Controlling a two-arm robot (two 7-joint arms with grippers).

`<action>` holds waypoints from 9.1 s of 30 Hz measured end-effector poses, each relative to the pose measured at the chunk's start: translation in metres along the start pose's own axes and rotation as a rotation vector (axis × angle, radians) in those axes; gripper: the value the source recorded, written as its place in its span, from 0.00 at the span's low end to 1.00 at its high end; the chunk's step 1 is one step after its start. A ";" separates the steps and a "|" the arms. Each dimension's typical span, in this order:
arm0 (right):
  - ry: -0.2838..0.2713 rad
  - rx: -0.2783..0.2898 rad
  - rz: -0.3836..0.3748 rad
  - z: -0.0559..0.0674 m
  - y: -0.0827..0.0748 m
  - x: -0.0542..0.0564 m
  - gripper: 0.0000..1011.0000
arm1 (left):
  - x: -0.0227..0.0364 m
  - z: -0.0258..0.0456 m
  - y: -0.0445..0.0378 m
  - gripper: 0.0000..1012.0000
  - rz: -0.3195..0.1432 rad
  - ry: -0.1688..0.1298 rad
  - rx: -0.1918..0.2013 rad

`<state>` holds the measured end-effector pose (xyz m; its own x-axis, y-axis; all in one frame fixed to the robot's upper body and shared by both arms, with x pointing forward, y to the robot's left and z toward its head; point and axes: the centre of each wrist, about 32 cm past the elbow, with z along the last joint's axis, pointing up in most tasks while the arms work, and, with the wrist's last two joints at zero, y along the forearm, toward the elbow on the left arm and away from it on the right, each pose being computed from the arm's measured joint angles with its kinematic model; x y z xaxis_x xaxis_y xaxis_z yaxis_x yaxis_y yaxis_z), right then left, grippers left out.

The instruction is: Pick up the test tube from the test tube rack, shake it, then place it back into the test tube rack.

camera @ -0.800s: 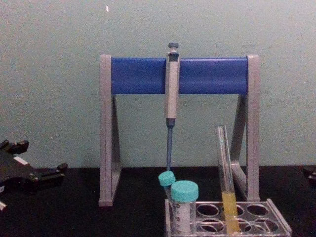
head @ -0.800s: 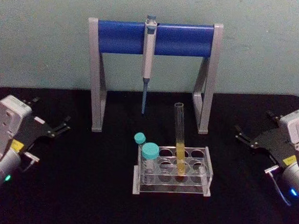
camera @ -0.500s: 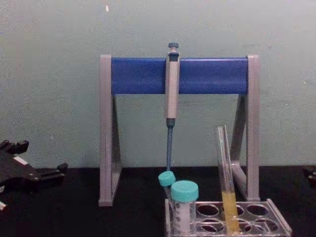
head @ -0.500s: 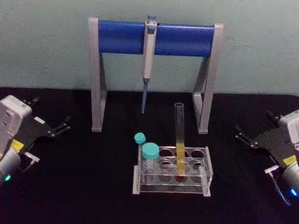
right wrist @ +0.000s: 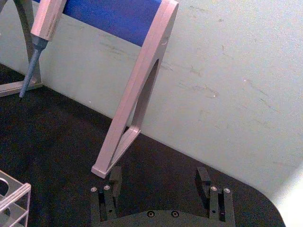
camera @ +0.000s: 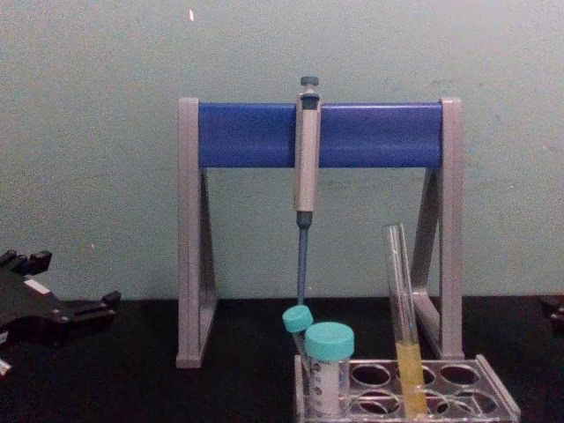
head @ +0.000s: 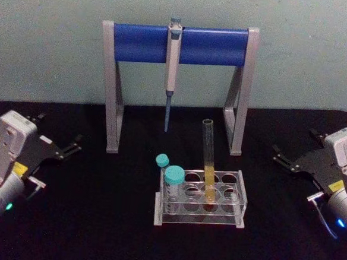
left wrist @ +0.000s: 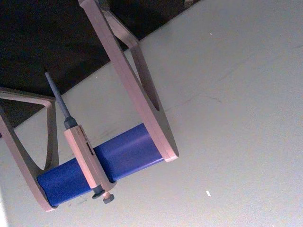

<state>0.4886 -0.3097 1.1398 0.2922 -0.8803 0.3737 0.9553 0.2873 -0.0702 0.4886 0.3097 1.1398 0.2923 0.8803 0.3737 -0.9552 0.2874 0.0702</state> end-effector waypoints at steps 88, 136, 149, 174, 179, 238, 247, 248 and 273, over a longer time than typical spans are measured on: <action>0.270 0.061 0.471 0.056 0.035 -0.029 0.99 | 0.0000 0.0000 0.0000 0.99 0.000 0.000 0.000; 0.281 0.014 0.502 0.049 0.047 -0.032 0.79 | 0.0000 0.0000 0.0000 0.99 0.000 0.000 0.000; 0.282 0.013 0.501 0.049 0.047 -0.032 0.38 | 0.0000 0.0000 0.0000 0.99 0.000 0.000 0.000; 0.276 0.027 0.507 0.049 0.046 -0.031 0.23 | 0.0000 0.0000 0.0000 0.99 0.000 0.000 0.000; 0.279 0.054 0.512 0.050 0.043 -0.029 0.23 | 0.0000 0.0000 0.0000 0.99 0.000 0.000 0.000; 0.300 0.299 0.452 0.072 0.034 -0.011 0.23 | 0.0000 0.0000 0.0000 0.99 0.000 0.000 0.000; 0.319 0.268 0.537 0.076 0.016 0.003 0.23 | 0.0000 0.0000 0.0000 0.99 0.000 0.000 0.000; 0.315 0.263 0.538 0.076 0.013 0.005 0.23 | 0.0000 0.0000 0.0000 0.99 0.000 0.000 0.000; 0.188 0.266 0.279 0.084 0.014 0.013 0.23 | 0.0000 0.0000 0.0000 0.99 0.000 0.000 0.000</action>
<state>0.5022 -0.2852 1.2213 0.5644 -0.8015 0.1976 0.8007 0.5897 0.1050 0.4886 0.3097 1.1398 0.2923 0.8803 0.3738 -0.9552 0.2873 0.0703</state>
